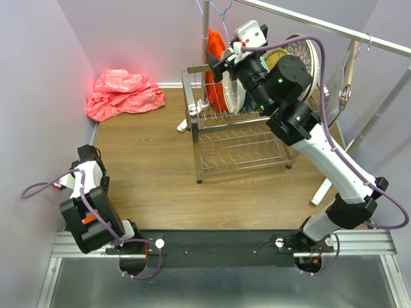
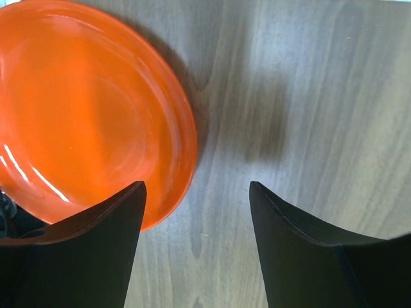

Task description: Load the plates into the dish rack

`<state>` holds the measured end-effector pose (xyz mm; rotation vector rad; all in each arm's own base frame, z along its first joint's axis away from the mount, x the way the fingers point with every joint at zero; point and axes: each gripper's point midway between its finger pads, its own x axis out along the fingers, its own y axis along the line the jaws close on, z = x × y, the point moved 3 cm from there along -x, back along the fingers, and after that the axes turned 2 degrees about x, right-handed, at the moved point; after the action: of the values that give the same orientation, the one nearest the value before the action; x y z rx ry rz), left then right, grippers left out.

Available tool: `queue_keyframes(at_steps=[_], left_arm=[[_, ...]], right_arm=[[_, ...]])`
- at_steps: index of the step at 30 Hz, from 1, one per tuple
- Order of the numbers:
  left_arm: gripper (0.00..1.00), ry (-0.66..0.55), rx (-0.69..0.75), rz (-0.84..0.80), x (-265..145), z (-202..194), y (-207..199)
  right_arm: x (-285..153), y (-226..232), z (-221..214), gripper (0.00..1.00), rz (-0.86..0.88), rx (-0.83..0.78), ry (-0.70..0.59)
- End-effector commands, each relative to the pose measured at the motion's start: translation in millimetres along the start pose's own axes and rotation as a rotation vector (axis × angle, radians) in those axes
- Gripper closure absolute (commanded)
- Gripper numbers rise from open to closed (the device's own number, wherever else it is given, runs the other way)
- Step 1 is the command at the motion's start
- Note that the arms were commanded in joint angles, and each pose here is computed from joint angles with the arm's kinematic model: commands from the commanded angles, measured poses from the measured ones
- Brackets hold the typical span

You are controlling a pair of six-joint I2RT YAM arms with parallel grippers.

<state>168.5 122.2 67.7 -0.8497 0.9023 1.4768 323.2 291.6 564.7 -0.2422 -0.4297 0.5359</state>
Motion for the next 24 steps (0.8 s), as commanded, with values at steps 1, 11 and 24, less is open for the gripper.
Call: queue_keyframes(at_steps=[1,11,24], left_arm=[[0.28,-0.033,0.008,0.099,6.7,6.0,8.3],[0.58,-0.044,0.056,0.234,20.4,7.5,15.6],[0.94,-0.053,0.049,0.179,7.2,14.2,4.0]], right_arm=[[-3.6,-13.5,10.3,0.0,-0.015,0.024,-0.025],[-9.0,-29.8,19.4,0.0,-0.039,0.028,-0.051],[-12.2,-39.0,27.8,0.0,-0.057,0.04,-0.076]])
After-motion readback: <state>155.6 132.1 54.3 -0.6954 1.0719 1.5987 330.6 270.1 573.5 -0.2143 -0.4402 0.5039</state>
